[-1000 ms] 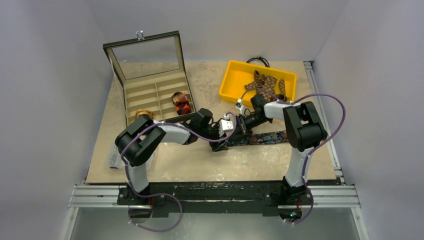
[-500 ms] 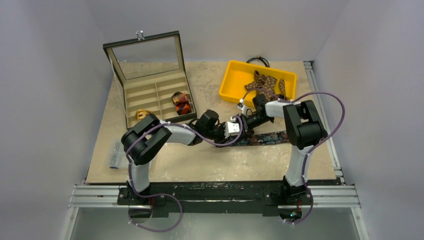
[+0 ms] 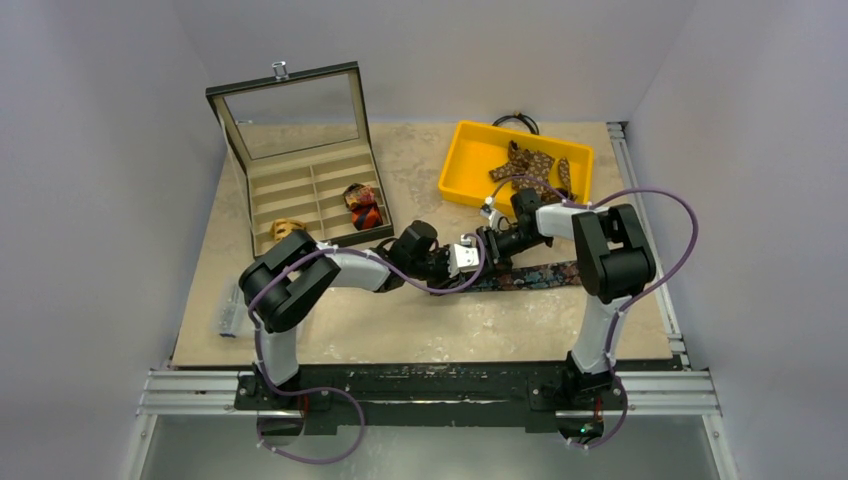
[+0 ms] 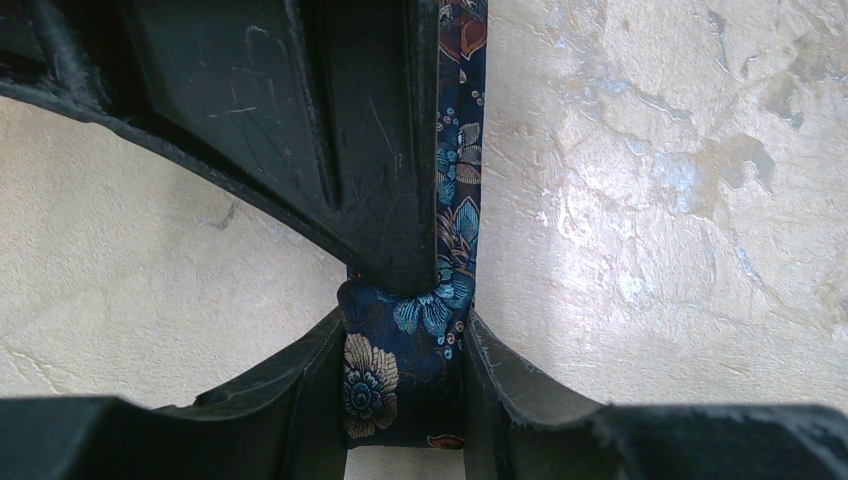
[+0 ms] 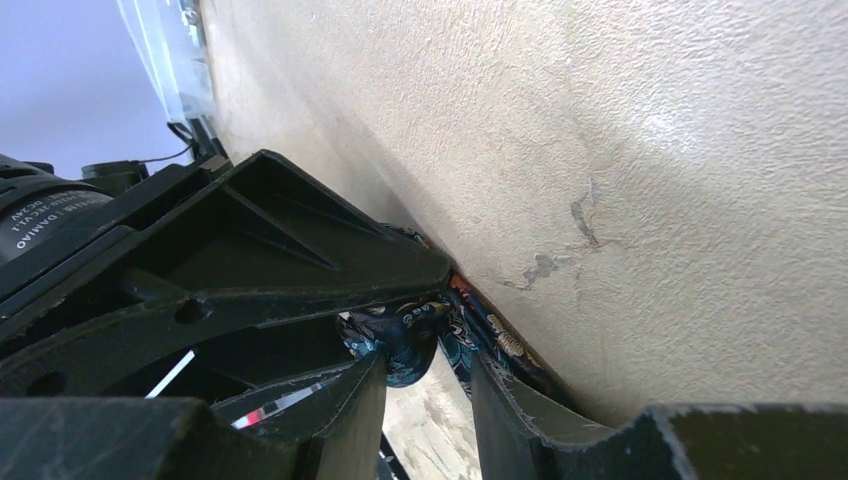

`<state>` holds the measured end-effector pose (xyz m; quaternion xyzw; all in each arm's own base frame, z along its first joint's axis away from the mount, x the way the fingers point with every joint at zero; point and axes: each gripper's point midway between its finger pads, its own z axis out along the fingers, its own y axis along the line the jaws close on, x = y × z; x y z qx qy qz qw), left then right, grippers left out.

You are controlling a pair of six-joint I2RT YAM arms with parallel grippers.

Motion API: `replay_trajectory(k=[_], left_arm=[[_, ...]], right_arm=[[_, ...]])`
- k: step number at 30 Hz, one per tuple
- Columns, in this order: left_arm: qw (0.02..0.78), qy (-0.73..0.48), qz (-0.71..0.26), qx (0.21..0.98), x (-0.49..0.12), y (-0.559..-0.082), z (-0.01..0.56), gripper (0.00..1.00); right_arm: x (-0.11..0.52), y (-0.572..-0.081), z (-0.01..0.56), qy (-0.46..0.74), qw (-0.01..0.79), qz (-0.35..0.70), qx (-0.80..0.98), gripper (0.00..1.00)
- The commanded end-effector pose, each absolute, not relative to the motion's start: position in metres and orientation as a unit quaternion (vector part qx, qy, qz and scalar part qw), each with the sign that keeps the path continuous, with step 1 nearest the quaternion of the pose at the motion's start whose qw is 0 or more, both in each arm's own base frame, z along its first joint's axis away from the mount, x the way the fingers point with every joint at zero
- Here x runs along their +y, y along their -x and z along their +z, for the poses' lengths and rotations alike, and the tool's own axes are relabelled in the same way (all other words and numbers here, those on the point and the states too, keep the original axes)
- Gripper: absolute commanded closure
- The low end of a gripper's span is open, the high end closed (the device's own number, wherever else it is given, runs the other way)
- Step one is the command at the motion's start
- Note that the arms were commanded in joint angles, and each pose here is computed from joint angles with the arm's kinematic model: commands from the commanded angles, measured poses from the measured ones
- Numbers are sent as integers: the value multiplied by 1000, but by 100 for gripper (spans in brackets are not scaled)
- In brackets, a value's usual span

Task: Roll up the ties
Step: Roll the tie at the center of the board.

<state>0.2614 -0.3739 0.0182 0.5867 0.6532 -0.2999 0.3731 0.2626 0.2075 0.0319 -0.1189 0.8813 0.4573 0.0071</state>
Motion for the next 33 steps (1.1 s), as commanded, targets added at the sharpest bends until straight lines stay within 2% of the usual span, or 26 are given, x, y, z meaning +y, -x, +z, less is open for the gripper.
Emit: replay_trajectory(k=[1, 6, 10, 11, 14, 15, 16, 19, 22, 29, 33], left_arm=[[297, -602, -256, 695, -339, -244, -26, 77], [296, -601, -257, 697, -340, -244, -26, 77], [293, -599, -256, 700, -339, -244, -28, 77], [292, -599, -255, 701, -338, -243, -28, 77], [290, -600, -253, 701, -338, -244, -29, 76], [292, -600, -253, 701, -338, -245, -28, 74], [293, -598, -253, 702, -339, -245, -27, 69], [306, -584, -275, 700, -341, -244, -16, 46], [332, -581, -319, 671, -350, -237, 3, 35], [339, -574, -348, 659, -367, -239, 19, 32], [341, -575, -334, 664, -379, -248, 14, 36]], right_arm=[[219, -270, 44, 123, 15, 489, 864, 63], [223, -269, 40, 129, 11, 493, 860, 70], [227, -270, 44, 126, 2, 510, 851, 70], [227, -270, 45, 127, 2, 510, 850, 73], [225, -268, 40, 129, -1, 503, 855, 91], [223, -267, 36, 131, -3, 493, 860, 99], [219, -266, 29, 133, -4, 478, 868, 100], [205, -261, 10, 154, -13, 432, 888, 100], [192, -260, -7, 161, -19, 388, 907, 100], [173, -264, -22, 172, -14, 314, 934, 100], [174, -267, -24, 177, -7, 300, 937, 100]])
